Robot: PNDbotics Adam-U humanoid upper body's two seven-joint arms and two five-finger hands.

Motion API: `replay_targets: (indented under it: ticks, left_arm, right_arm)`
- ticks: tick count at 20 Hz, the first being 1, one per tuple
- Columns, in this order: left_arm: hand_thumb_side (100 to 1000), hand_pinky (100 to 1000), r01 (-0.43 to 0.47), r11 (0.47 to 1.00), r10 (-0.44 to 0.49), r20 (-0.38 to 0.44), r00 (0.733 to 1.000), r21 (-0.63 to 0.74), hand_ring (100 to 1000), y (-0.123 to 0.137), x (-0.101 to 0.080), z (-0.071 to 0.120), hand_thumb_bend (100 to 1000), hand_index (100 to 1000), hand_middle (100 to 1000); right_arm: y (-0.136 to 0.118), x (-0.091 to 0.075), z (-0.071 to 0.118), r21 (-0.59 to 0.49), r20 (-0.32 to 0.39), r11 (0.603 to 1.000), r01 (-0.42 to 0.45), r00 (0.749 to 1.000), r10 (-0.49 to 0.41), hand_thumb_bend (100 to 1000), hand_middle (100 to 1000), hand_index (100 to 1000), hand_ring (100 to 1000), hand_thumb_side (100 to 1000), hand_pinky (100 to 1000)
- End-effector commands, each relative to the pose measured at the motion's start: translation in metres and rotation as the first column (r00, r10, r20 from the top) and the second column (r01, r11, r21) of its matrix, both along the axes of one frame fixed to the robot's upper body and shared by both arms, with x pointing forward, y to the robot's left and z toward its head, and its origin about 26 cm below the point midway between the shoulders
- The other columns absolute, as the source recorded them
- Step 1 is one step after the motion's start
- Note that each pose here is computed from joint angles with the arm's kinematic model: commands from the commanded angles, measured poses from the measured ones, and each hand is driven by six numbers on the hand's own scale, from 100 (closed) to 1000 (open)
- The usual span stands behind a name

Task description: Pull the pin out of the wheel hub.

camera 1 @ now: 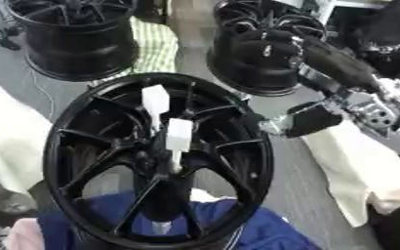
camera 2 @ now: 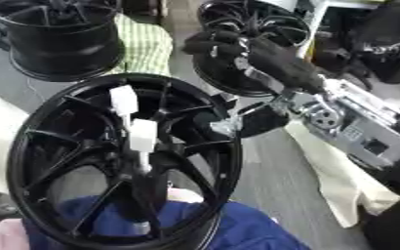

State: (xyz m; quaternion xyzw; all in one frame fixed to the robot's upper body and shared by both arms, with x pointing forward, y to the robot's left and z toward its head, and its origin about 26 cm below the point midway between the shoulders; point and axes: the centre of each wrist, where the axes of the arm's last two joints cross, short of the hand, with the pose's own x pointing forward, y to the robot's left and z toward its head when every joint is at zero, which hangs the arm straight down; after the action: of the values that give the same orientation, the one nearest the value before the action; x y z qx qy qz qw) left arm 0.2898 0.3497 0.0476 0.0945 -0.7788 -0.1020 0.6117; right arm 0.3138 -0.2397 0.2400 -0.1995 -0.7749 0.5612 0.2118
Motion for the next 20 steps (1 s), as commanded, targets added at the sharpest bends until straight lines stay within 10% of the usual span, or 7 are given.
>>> replay_targets:
  ticks: [1,11,20]
  left_arm:
    - [662,579,0.012,1.000,-0.012,0.018,1.000,0.012,619,0.000,0.002,0.007,323,873,544]
    - [660,579,0.008,1.000,-0.008,0.018,1.000,0.006,620,0.000,0.003,0.007,303,875,544]
    - [658,580,0.018,1.000,-0.018,0.016,1.000,0.000,620,-0.003,0.004,0.007,288,877,544]
  right_arm:
    - [0.011,0.007,0.010,-0.004,-0.047,1.000,-0.024,0.999,0.023,415,909,930,818,323,711]
    - [0.043,0.030,0.038,0.018,-0.217,0.996,-0.084,0.972,0.086,406,903,924,821,370,701]
    - [0.075,0.062,0.013,-0.047,-0.398,0.992,-0.114,0.913,0.086,393,906,927,847,392,733]
